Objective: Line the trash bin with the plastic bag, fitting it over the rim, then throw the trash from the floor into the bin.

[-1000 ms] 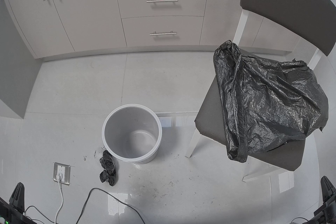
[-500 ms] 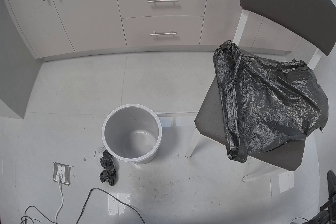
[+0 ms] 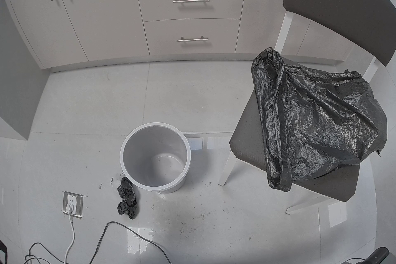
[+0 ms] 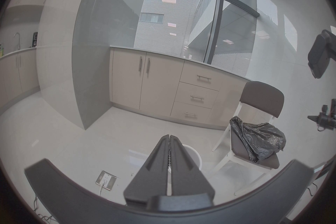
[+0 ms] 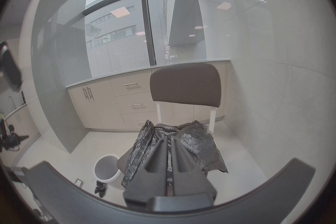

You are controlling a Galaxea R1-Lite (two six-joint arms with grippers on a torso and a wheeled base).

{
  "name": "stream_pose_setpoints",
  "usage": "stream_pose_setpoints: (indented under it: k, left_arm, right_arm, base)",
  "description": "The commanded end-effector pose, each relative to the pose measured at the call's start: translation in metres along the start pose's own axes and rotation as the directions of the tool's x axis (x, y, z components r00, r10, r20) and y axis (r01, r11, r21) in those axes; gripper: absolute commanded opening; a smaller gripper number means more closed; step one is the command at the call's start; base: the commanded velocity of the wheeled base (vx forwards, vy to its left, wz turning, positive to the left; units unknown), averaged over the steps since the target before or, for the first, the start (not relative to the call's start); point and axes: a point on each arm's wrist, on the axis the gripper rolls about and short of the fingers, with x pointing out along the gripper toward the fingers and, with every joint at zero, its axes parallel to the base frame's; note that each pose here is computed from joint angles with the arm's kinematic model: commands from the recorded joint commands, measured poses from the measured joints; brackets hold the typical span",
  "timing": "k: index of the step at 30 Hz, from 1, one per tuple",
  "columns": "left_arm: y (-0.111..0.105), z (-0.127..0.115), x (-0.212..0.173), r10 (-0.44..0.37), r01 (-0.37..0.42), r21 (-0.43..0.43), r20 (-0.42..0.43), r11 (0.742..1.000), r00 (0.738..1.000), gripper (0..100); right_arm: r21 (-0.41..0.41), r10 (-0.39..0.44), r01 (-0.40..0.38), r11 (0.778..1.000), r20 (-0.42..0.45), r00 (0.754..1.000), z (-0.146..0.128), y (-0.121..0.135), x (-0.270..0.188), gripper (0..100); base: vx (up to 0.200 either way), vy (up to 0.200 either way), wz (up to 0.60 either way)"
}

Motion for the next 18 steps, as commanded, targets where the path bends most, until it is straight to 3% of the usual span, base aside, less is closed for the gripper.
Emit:
stream_pose_setpoints:
  k: [1, 4, 5, 8, 13, 16, 18]
  left_arm:
    - [0.003, -0.017, 0.006, -0.012, -0.001, -0.133, -0.099, 0.991, 0.995, 0]
    - [0.003, -0.016, 0.004, -0.008, -0.006, -0.133, -0.105, 0.991, 0.994, 0]
    - [0.003, -0.016, 0.003, -0.005, -0.01, -0.133, -0.111, 0.991, 0.994, 0]
    - [0.004, -0.017, 0.003, -0.001, -0.016, -0.131, -0.129, 0.991, 0.992, 0]
    - [0.003, -0.014, 0.003, -0.001, -0.017, -0.132, -0.14, 0.991, 0.99, 0]
    - [0.003, -0.013, 0.003, 0.001, -0.021, -0.131, -0.153, 0.991, 0.988, 0]
    - [0.004, -0.016, 0.003, -0.001, -0.023, -0.132, -0.179, 0.991, 0.984, 0]
  right_arm:
    - [0.036, 0.127, -0.121, 0.992, -0.311, 0.942, 0.019, 0.079, 0.211, 0]
    - [0.049, 0.181, -0.174, 0.983, -0.338, 0.924, 0.013, 0.101, 0.226, 0]
    - [0.05, 0.213, -0.209, 0.977, -0.365, 0.906, 0.004, 0.116, 0.236, 0]
    - [0.037, 0.231, -0.238, 0.971, -0.41, 0.882, -0.012, 0.139, 0.246, 0]
    - [0.056, 0.226, -0.228, 0.972, -0.479, 0.848, -0.042, 0.177, 0.256, 0]
    - [0.031, 0.2, -0.214, 0.976, -0.51, 0.837, -0.058, 0.187, 0.261, 0]
    - [0.015, 0.204, -0.233, 0.972, -0.541, 0.816, -0.072, 0.198, 0.262, 0]
  base:
    - [0.0, 0.0, 0.0]
    - [0.0, 0.0, 0.0]
    - [0.0, 0.0, 0.0]
    - [0.0, 0.0, 0.0]
    - [0.0, 0.0, 0.0]
    - [0.0, 0.0, 0.0]
    - [0.0, 0.0, 0.0]
